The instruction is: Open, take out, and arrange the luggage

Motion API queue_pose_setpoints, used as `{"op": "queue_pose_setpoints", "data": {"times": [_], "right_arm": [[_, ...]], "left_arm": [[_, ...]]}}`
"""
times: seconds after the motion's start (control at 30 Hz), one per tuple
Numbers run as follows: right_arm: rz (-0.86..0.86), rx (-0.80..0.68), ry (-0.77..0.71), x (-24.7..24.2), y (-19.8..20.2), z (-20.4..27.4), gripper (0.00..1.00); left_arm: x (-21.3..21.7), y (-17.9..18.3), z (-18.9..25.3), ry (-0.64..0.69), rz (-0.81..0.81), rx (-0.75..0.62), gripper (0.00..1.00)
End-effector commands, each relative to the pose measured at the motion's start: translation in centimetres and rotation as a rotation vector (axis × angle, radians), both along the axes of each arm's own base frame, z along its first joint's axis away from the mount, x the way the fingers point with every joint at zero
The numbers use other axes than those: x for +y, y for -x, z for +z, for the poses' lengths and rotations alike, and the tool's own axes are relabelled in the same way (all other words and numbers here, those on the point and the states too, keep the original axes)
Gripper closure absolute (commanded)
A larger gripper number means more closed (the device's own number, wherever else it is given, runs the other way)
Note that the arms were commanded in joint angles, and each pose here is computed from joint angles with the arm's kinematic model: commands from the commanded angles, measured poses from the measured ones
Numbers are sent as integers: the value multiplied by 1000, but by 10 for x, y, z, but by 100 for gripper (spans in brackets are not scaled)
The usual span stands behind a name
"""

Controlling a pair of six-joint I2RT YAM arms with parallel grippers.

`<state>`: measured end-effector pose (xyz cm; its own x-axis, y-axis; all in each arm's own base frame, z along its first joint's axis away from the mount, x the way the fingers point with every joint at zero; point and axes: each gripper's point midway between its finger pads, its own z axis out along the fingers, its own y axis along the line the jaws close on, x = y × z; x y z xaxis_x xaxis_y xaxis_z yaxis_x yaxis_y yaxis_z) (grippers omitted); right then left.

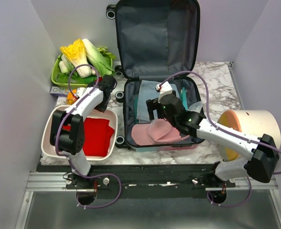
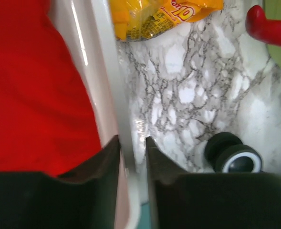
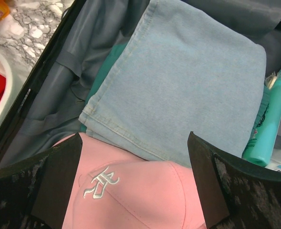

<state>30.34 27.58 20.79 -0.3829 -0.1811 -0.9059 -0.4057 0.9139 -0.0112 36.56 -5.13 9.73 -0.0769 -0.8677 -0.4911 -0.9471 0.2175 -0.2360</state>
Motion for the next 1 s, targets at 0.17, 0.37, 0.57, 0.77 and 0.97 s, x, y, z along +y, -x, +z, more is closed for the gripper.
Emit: {"op": "queue_pose_setpoints", "data": {"times": [0.17,0.37,0.57,0.77,0.97], "right_arm": [[-43,-32,20,-12,-3,5,0],[-24,-34,11,-6,-4,5,0],[-48,-41,13,-12,-11,6,0],[-52,17,-17,-22,-34,4,0],[-179,143,-54,-68,-65,-17,0]], "left_arm": [[-8,-11,54,52,-57,-237,40],[20,0,85,-42,-104,-334,1],[-1,-24,102,-14,-392,-360,1],[-106,-48,154,93,-919,-567,1],[-176,-36,149,176,-1196,-543,1]]}}
